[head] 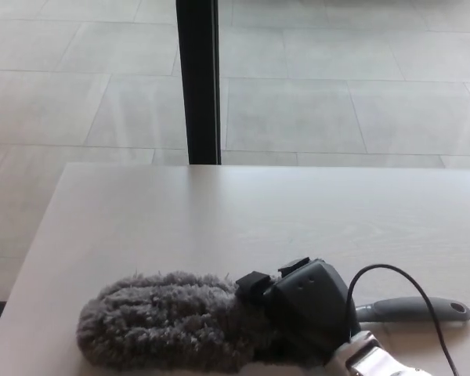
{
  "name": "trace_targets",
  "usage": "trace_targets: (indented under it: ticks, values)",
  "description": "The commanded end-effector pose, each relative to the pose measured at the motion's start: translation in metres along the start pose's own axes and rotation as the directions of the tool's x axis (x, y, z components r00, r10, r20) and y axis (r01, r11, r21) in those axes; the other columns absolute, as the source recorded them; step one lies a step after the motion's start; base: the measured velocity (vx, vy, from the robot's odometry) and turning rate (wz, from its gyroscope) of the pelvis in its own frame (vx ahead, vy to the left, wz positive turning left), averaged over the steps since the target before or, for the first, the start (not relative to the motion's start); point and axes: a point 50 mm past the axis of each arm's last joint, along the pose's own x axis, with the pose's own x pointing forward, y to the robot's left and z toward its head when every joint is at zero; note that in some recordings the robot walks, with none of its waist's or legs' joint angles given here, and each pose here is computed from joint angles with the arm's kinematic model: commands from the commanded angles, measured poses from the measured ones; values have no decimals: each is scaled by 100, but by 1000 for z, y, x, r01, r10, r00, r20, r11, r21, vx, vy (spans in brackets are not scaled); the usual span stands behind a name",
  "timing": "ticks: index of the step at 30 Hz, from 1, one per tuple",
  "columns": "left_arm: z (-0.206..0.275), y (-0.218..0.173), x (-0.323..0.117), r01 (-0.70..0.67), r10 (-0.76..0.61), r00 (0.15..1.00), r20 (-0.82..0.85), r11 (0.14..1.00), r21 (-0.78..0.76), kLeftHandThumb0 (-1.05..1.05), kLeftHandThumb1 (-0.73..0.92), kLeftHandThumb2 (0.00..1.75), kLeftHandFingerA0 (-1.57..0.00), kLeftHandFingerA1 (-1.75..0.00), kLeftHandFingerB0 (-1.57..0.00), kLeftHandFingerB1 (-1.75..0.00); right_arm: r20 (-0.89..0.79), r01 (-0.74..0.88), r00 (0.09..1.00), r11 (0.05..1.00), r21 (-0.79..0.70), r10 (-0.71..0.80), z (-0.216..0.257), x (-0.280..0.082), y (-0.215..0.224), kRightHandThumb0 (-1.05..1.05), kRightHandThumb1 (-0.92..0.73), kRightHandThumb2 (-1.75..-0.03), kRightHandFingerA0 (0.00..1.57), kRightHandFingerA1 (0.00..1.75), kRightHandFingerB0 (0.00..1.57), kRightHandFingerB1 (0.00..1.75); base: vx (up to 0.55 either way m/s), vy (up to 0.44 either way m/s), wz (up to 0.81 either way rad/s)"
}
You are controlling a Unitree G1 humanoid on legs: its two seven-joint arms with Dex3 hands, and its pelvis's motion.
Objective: The robot uses its right hand to pick up the duster kept in the middle of the desk and use it to wipe the desk by swiping its surface twice
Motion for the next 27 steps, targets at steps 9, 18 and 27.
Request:
trace_targets:
  ticks: [9,18,27]
  values:
    - [3,11,-1,-24,24,1000,14,999,27,-48,64,59,-72,-68,-66,-53,17,-190,982,981,-36,190,-24,-48,6,-35,-52,-60,92,171,91,75,0,0,0]
    - [3,10,-1,-20,20,1000,10,1000,20,-48,65,59,-71,-68,-65,-51,12,-189,982,980,-68,190,-27,-39,7,-35,-53,-59,91,174,91,80,0,0,0]
    - [0,9,-2,-19,19,1000,11,999,26,-49,63,59,-70,-67,-75,-56,19,-136,990,981,-138,140,-23,4,1,-41,-41,-89,122,137,82,83,0,0,0]
